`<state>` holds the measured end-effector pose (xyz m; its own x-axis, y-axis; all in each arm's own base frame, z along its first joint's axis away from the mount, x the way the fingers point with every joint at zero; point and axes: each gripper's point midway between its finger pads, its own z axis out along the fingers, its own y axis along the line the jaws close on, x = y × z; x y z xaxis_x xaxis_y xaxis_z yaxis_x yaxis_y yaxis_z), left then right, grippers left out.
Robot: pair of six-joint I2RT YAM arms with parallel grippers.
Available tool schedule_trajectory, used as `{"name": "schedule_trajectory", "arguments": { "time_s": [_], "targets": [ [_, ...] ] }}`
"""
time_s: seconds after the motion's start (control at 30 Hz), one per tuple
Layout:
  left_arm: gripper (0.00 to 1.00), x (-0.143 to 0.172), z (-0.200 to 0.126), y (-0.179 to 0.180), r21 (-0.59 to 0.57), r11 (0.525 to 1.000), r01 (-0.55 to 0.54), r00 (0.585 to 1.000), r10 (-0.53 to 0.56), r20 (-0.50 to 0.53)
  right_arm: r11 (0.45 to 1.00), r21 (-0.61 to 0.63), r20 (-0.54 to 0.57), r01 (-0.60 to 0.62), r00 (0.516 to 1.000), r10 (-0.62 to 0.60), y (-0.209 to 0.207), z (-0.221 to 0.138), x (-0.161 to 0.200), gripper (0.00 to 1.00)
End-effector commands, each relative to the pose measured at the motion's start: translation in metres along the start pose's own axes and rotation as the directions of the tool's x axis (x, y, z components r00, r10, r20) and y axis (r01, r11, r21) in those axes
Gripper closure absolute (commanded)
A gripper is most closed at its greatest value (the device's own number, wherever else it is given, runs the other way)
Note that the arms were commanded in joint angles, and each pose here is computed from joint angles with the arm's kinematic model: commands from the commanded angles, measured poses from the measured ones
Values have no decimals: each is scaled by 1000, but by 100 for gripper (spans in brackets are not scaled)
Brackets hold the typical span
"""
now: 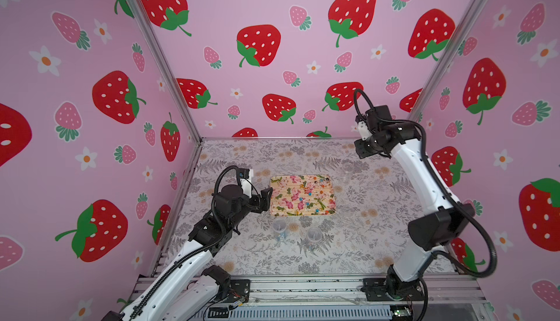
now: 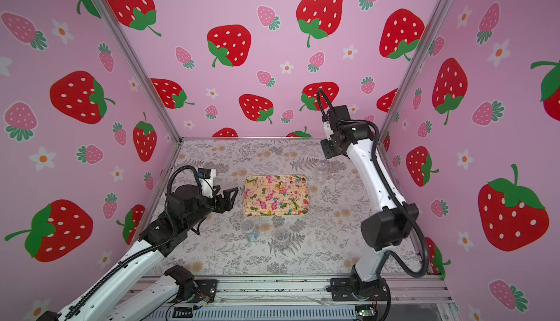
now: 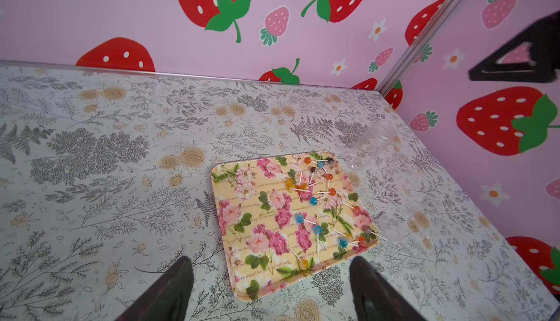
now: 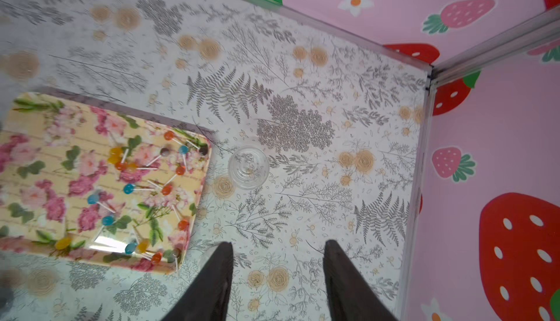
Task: Pour the candies out of the jar
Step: Place the jar at the center of the board, then pick up the jar from the center of the board.
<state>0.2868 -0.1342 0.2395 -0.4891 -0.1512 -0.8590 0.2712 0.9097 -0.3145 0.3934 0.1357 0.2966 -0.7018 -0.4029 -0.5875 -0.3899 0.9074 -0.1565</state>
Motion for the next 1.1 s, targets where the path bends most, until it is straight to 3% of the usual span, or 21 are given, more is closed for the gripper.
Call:
{"name": "schedule_trajectory", "arguments": {
  "time_s": [0.0,0.17,0.3,0.47,0.7,1.07],
  "targets": [
    [16,-4,7,6,36,985,166,986,-166,-8,983,-184,50,27,999,-18,42,-8,22,43],
    [16,-3,17,26,47,939,340,940,-339,-32,951,-306,74,46,997,-24,77,-27,72,33],
    [16,8,28,36,12,913,407,910,-404,-91,907,-417,113,66,993,-20,123,-40,104,26],
    [16,18,39,40,12,865,502,858,-497,-127,882,-458,172,111,984,-35,166,-43,126,19],
    [16,23,38,44,-4,848,530,841,-526,-127,831,-510,176,221,973,-151,216,-46,153,4],
    [15,31,31,48,-18,833,553,826,-551,-121,833,-478,73,279,958,-279,251,-16,198,1]
  ]
}}
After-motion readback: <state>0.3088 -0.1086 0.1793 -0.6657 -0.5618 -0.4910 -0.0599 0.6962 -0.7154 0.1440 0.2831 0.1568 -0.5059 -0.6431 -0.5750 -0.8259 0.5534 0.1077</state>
